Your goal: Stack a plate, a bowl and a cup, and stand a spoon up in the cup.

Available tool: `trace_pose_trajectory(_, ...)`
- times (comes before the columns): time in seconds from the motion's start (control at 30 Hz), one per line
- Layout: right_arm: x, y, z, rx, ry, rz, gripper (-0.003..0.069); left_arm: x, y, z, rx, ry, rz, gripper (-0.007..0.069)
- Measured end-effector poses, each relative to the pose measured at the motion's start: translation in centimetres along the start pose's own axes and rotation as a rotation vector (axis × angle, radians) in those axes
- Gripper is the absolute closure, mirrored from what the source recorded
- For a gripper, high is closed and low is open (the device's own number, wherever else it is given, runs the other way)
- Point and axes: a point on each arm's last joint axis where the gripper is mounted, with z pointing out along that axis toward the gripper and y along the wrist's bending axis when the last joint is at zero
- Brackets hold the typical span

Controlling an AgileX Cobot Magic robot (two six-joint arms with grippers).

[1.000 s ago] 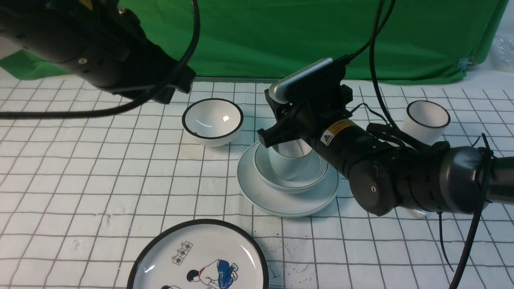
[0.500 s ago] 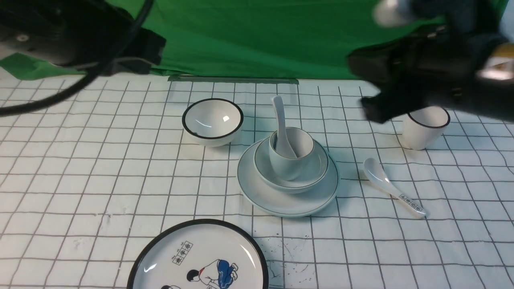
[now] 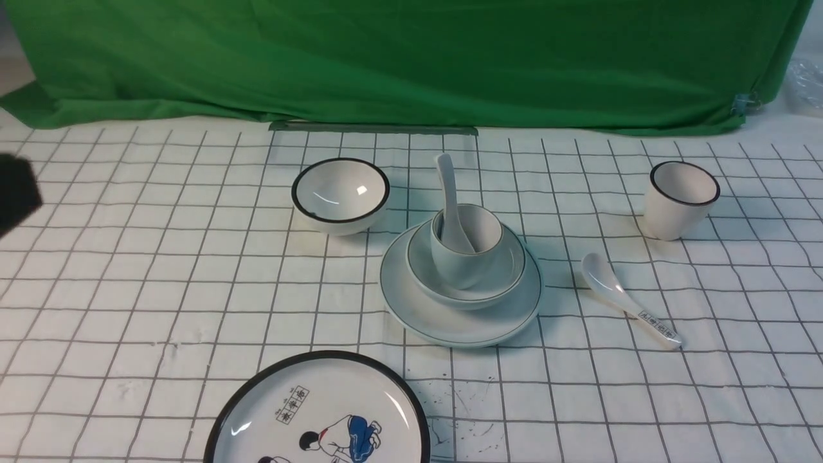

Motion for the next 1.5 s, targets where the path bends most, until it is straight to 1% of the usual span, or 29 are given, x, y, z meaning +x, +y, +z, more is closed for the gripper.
trace_pose_trajectory(0.1, 0.6, -0.1, -0.8, 0.018, -0.102, 0.006, 0.0565, 3.0, 0.6, -1.6, 0.007, -0.106, -0.01, 0.0624)
trace_pose_trajectory(0.2, 0.6, -0.2, -1.1, 0.021, -0.131, 0.007, 0.0521, 5.3, 1.0, -2.4, 0.014, -0.186, -0.014, 0.0624)
trace_pose_trajectory(0.23, 0.6, -0.2, -1.1, 0.021, -0.131, 0.007, 0.0521, 5.3, 1.0, -2.4, 0.014, -0.191, -0.014, 0.0624)
trace_pose_trajectory(0.27, 0.6, -0.2, -1.1, 0.021, -0.135, 0.007, 0.0503, 5.9, 1.1, -2.7, 0.017, -0.222, -0.014, 0.0624)
trace_pose_trajectory(0.37, 0.6, -0.2, -1.1, 0.021, -0.134, 0.007, 0.0478, 6.3, 1.2, -3.3, 0.028, -0.279, -0.025, 0.0624)
trace_pose_trajectory(0.5, 0.6, -0.2, -1.1, 0.021, -0.134, 0.007, 0.0473, 6.3, 1.2, -3.4, 0.029, -0.296, -0.022, 0.0624)
trace_pose_trajectory(0.77, 0.6, -0.2, -1.1, 0.021, -0.134, 0.007, 0.0471, 6.3, 1.4, -3.4, -0.006, -0.296, 0.069, 0.0624)
trace_pose_trajectory(1.0, 0.6, -0.2, -1.1, 0.021, -0.134, 0.007, 0.047, 6.4, 1.4, -3.3, -0.016, -0.289, 0.082, 0.0623)
trace_pose_trajectory(1.03, 0.6, -0.2, -1.1, 0.021, -0.135, 0.007, 0.047, 6.6, 1.5, -3.2, -0.026, -0.284, 0.083, 0.0623)
trace_pose_trajectory(1.13, 0.6, -0.2, -1.1, 0.021, -0.135, 0.007, 0.047, 8.2, 2.1, -2.7, -0.11, -0.251, 0.077, 0.0623)
trace_pose_trajectory(1.17, 0.6, -0.2, -1.1, 0.021, -0.136, 0.007, 0.047, 9.2, 2.5, -2.3, -0.162, -0.234, 0.07, 0.0623)
trace_pose_trajectory(1.23, 0.6, -0.2, -1.1, 0.021, -0.136, 0.007, 0.047, 10.4, 3.0, -1.9, -0.233, -0.217, 0.061, 0.0623)
trace_pose_trajectory(1.37, 0.6, -0.2, -1.1, 0.021, -0.136, 0.007, 0.047, 14.1, 4.9, -0.8, -0.428, -0.162, 0.037, 0.0623)
trace_pose_trajectory(1.43, 0.6, -0.2, -1.1, 0.021, -0.136, 0.007, 0.047, 15.5, 5.4, -0.5, -0.465, -0.126, 0.025, 0.0623)
trace_pose_trajectory(1.5, 0.6, -0.2, -1.1, 0.021, -0.136, 0.007, 0.047, 16.7, 5.7, -0.2, -0.468, -0.086, 0.026, 0.0623)
